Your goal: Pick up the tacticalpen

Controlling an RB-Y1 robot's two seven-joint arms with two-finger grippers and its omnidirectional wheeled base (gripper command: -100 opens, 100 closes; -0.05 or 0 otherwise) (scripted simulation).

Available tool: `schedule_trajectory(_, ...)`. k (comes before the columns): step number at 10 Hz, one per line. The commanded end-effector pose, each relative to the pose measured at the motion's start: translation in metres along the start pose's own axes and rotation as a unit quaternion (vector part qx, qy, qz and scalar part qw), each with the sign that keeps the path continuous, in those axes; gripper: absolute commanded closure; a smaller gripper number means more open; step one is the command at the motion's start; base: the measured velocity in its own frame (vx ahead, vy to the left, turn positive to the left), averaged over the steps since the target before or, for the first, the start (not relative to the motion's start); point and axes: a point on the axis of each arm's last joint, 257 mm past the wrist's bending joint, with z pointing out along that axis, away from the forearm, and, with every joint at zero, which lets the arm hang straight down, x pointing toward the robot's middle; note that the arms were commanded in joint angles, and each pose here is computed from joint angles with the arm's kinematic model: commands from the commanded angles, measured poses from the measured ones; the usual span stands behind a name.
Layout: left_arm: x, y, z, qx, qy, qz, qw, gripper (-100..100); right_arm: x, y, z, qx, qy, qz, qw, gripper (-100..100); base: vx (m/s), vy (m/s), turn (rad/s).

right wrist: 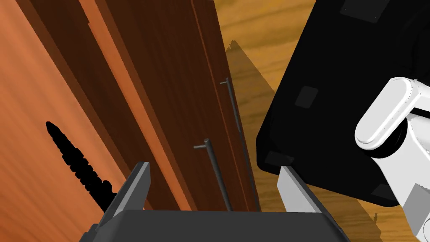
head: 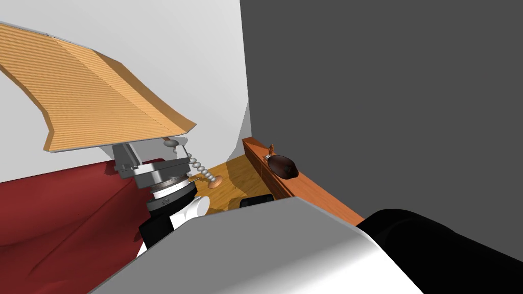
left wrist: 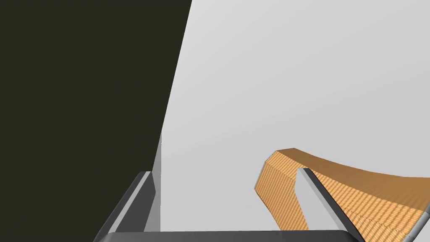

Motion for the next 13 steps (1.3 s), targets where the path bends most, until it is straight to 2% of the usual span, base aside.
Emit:
schedule_trajectory(1, 0.0, 0.0, 0.0, 0.0, 0.0, 0.0, 1.0, 0, 0.022, -0.024, -0.004, 0.019, 0.023, -0.038, 0.9988, -100, 0.036, -0.035, 0.224)
schedule_trajectory(4, 0.0, 0.0, 0.0, 0.0, 0.0, 0.0, 1.0, 0, 0.045, -0.064, -0.012, 0.048, 0.057, -0.103, 0.9919, -100, 0.036, -0.046, 0.194)
schedule_trajectory(5, 0.0, 0.0, 0.0, 0.0, 0.0, 0.0, 1.0, 0, 0.045, -0.069, -0.012, 0.052, 0.059, -0.11, 0.9908, -100, 0.034, -0.06, 0.152)
schedule_trajectory(6, 0.0, 0.0, 0.0, 0.0, 0.0, 0.0, 1.0, 0, 0.043, -0.061, -0.012, 0.048, 0.055, -0.102, 0.992, -100, 0.014, -0.028, 0.031)
schedule_trajectory(7, 0.0, 0.0, 0.0, 0.0, 0.0, 0.0, 1.0, 0, 0.043, -0.062, -0.012, 0.049, 0.056, -0.105, 0.9917, 0, 0.003, -0.006, -0.003)
schedule_trajectory(8, 0.0, 0.0, 0.0, 0.0, 0.0, 0.0, 1.0, 0, 0.033, -0.067, -0.005, 0.048, 0.051, -0.124, 0.9898, -100, 0.041, -0.017, -0.272)
schedule_trajectory(13, 0.0, 0.0, 0.0, 0.0, 0.0, 0.0, 1.0, 0, 0.013, -0.076, 0.009, 0.046, 0.041, -0.164, 0.9846, -100, 0.047, 0.009, -0.162)
